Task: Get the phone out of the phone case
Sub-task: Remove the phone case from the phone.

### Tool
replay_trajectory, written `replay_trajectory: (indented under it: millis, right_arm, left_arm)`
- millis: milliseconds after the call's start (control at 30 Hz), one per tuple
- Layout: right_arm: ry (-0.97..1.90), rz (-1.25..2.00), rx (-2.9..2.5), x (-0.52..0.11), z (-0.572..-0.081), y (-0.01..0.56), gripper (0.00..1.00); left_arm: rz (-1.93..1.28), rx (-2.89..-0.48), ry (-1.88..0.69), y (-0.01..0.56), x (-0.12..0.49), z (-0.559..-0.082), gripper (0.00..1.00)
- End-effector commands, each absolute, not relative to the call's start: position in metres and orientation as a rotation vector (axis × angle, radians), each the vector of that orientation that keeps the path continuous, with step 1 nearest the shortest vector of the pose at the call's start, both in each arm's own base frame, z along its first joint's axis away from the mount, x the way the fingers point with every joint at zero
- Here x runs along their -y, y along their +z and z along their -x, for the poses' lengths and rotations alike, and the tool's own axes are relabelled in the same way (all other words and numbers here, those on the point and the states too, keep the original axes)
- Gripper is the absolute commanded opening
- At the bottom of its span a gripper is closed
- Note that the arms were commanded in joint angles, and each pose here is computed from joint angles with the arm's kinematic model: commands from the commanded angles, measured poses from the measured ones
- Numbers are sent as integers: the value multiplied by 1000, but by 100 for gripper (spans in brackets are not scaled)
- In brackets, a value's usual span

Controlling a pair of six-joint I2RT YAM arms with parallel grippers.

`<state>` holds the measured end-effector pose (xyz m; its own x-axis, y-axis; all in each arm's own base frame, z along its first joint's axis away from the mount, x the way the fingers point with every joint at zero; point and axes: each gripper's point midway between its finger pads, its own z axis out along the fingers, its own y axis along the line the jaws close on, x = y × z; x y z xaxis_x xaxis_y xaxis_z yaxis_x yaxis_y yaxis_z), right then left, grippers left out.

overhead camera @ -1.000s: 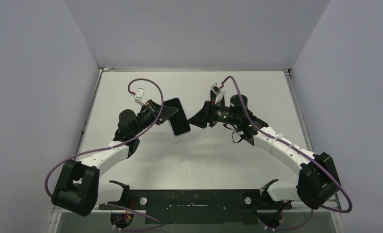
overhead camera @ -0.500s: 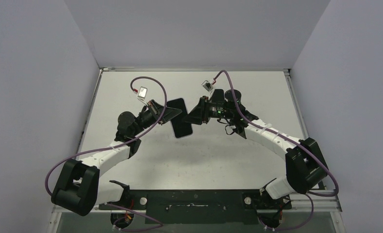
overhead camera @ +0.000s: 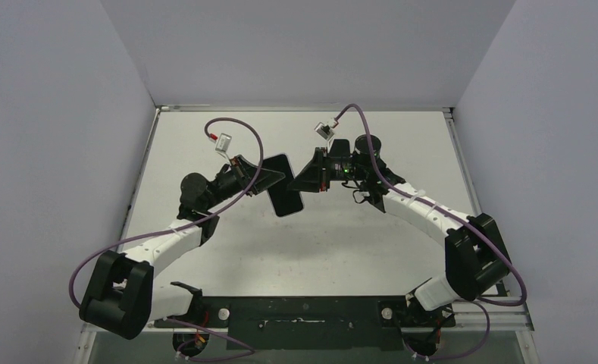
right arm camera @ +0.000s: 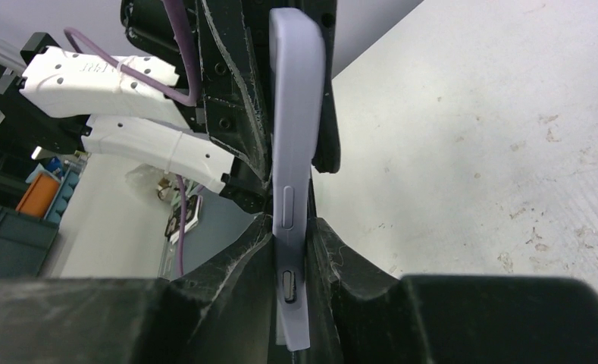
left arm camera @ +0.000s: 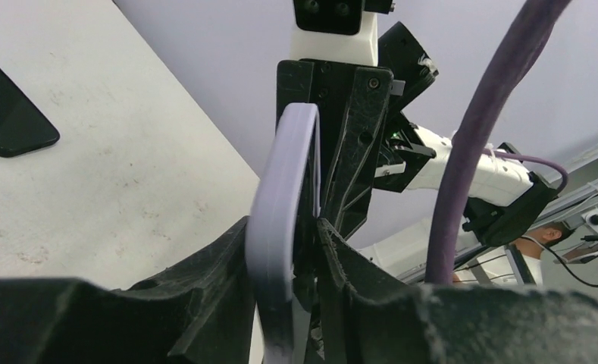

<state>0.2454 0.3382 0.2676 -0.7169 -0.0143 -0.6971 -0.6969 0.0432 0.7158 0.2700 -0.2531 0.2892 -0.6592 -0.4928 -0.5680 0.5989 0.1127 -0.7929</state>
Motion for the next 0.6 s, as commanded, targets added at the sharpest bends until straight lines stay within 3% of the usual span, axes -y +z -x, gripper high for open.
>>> replay_trajectory:
  millis: [0,200,400,467,567]
  right_arm:
    - [1737,888,-1614,-335,-241,308,0]
    - [1721,948,-1626,-334,-240,307,0]
    - [1754,1013,-1609,-336,-233,308,0]
    - [1755,1031,-1607,-338,-232,307,0]
    - [1739,1043,-1611,-340,-235,305,0]
  left_arm:
    - [-308,-1485,-1632,312,245,-261,34]
    - [-460,-1490,-1664,312,245,-250,38]
    - [-524,-1420,-1718,322,248,-238,31]
    - [-527,-1415,-1735,322,249,-236,23]
    - [-511,-1403,-1751,324,249,-235,0]
